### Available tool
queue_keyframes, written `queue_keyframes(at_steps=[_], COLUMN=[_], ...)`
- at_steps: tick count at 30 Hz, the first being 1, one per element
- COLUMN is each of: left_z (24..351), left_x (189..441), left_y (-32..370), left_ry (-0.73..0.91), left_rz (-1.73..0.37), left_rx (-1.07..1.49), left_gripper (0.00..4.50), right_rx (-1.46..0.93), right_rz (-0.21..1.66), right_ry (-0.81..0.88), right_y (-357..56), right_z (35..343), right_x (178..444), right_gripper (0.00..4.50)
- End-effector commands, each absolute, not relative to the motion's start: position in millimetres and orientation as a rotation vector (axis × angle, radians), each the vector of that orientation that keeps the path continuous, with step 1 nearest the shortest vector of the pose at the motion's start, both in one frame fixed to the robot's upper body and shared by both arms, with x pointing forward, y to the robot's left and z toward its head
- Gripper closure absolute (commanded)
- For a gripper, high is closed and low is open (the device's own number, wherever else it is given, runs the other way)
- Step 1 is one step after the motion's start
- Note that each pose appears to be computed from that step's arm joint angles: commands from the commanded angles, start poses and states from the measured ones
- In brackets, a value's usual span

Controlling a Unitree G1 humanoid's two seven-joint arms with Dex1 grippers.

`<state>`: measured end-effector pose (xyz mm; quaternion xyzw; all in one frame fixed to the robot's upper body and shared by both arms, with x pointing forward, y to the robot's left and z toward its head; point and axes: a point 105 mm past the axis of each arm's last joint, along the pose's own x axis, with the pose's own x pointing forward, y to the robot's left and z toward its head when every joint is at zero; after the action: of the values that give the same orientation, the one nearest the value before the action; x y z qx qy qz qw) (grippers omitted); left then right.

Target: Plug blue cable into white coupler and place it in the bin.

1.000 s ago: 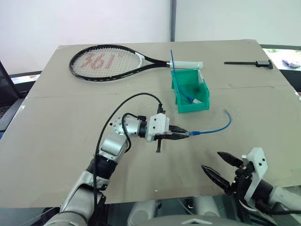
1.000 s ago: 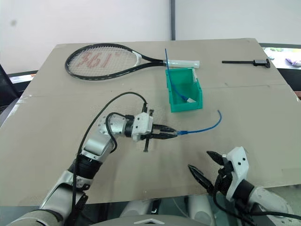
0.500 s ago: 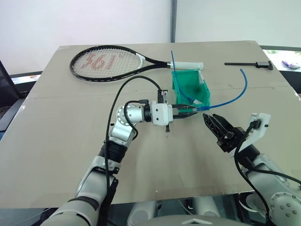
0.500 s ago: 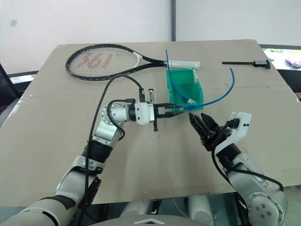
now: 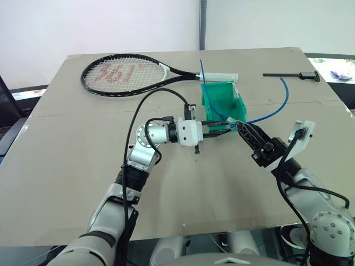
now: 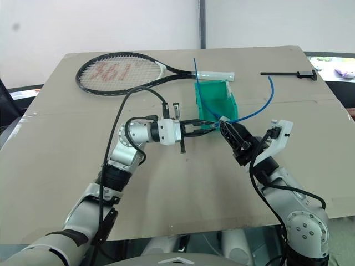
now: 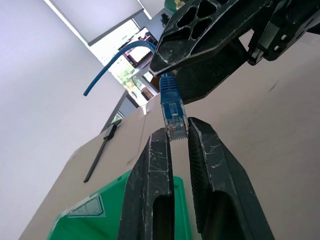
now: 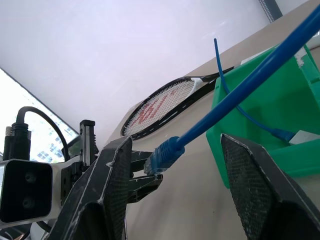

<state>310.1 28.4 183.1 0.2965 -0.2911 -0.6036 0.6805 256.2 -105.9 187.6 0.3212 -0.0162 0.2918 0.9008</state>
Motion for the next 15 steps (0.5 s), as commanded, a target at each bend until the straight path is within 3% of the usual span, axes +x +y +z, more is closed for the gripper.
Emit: queue_keyframes(at_steps=[1,3,10,13,14,15], left_z=[192.4,191.8,188.4,192.7,194.5,194.6], left_x=[304.8,304.0,301.8,308.1,311.9,316.3], left_y=[26.9,26.7,28.6,39.4,45.0,52.8], left_ry=[-0.705,-0.705,-0.682,-0.595,-0.567,-0.521], left_rz=[-1.346,-1.349,-1.364,-1.331,-1.303,-1.277], left_rx=[0.675,0.672,0.640,0.494,0.459,0.426], left_gripper=[4.50,4.50,4.50,4.50,3.58,3.18], right_rx=[0.673,0.670,0.666,0.667,0.668,0.670], right_rz=[0.661,0.671,0.692,0.702,0.706,0.710], right_ry=[-0.058,-0.052,-0.044,-0.046,-0.047,-0.047], right_y=[-99.5,-97.9,-95.0,-94.4,-94.5,-94.7], right_z=[196.9,196.6,197.5,199.0,199.6,200.1], right_x=[252.9,253.4,253.1,252.0,252.0,252.4], right_gripper=[3.48,4.38,4.45,4.45,4.50,4.50])
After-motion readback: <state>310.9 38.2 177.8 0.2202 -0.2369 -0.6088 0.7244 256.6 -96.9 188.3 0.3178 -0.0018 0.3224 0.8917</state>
